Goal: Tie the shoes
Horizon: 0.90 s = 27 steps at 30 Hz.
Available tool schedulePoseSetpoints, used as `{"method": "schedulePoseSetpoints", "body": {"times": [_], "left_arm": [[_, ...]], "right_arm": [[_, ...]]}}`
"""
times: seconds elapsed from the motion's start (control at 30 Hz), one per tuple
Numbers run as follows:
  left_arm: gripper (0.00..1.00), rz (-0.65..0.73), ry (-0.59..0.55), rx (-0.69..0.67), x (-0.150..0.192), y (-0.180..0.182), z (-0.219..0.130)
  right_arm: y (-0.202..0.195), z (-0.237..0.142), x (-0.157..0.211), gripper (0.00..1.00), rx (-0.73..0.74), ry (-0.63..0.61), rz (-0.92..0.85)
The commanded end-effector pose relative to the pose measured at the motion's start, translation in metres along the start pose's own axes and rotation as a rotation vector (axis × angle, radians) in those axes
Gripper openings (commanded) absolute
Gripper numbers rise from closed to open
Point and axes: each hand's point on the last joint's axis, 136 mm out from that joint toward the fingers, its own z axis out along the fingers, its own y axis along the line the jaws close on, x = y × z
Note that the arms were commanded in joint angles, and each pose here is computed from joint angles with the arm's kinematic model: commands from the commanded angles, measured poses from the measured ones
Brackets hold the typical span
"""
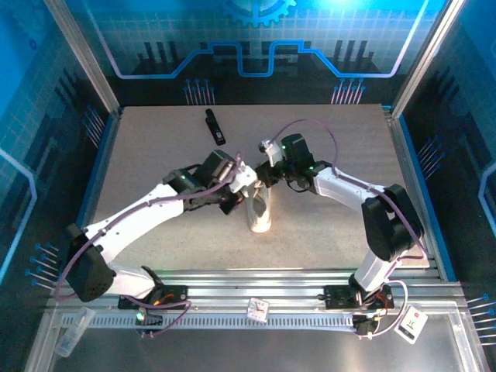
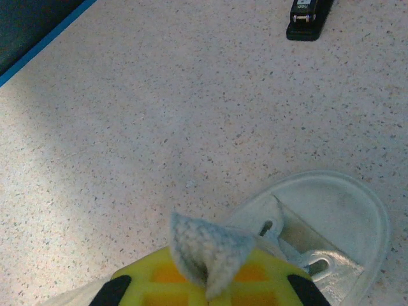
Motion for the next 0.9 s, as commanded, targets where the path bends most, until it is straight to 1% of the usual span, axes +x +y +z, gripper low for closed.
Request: {"method": "schedulePoseSetpoints", "body": {"times": [0.0,0.13,0.27,0.3,0.4,0.43,0.5,0.57,0.67,0.73,0.83,0.87], "left_arm": [[0.0,-0.035,-0.14,0.019,-0.035,-0.031,0.002],[0.0,0.057,-0.174,0.066,-0.057,-0.073,0.023],[0.01,0.101,-0.146,0.12,-0.066,-0.102,0.05],[0.08,0.098,-0.139,0.12,-0.066,-0.104,0.056],[0.37,0.08,-0.151,0.096,-0.069,-0.101,0.06],[0.43,0.079,-0.17,0.091,-0.072,-0.098,0.057],[0.51,0.071,-0.211,0.084,-0.076,-0.092,0.045],[0.52,0.033,-0.255,0.075,-0.079,-0.08,0.029],[0.54,-0.07,-0.344,0.066,-0.08,-0.052,0.0],[0.59,-0.18,-0.404,0.034,-0.074,-0.025,-0.017],[0.61,-0.333,-0.444,0.018,-0.059,0.011,-0.033],[0.61,-0.363,-0.451,0.02,-0.055,0.018,-0.037]], "right_arm": [[0.003,-0.003,-0.002,0.0,-0.051,0.005,0.025],[0.007,-0.006,-0.001,0.0,-0.105,0.0,0.032],[0.01,-0.009,0.0,0.0,-0.153,-0.009,0.037],[0.012,-0.01,0.0,0.0,-0.166,-0.013,0.036],[0.014,-0.011,0.002,0.0,-0.195,-0.021,0.025],[0.016,-0.011,0.003,0.0,-0.203,-0.021,0.018],[0.017,-0.011,0.005,0.0,-0.21,-0.021,0.003],[0.017,-0.011,0.007,0.0,-0.213,-0.021,-0.01],[0.018,-0.013,0.008,0.0,-0.221,-0.026,-0.028],[0.022,-0.016,0.006,0.0,-0.237,-0.043,-0.05],[0.026,-0.019,0.005,0.0,-0.253,-0.068,-0.074],[0.027,-0.019,0.005,0.0,-0.258,-0.07,-0.078]]}}
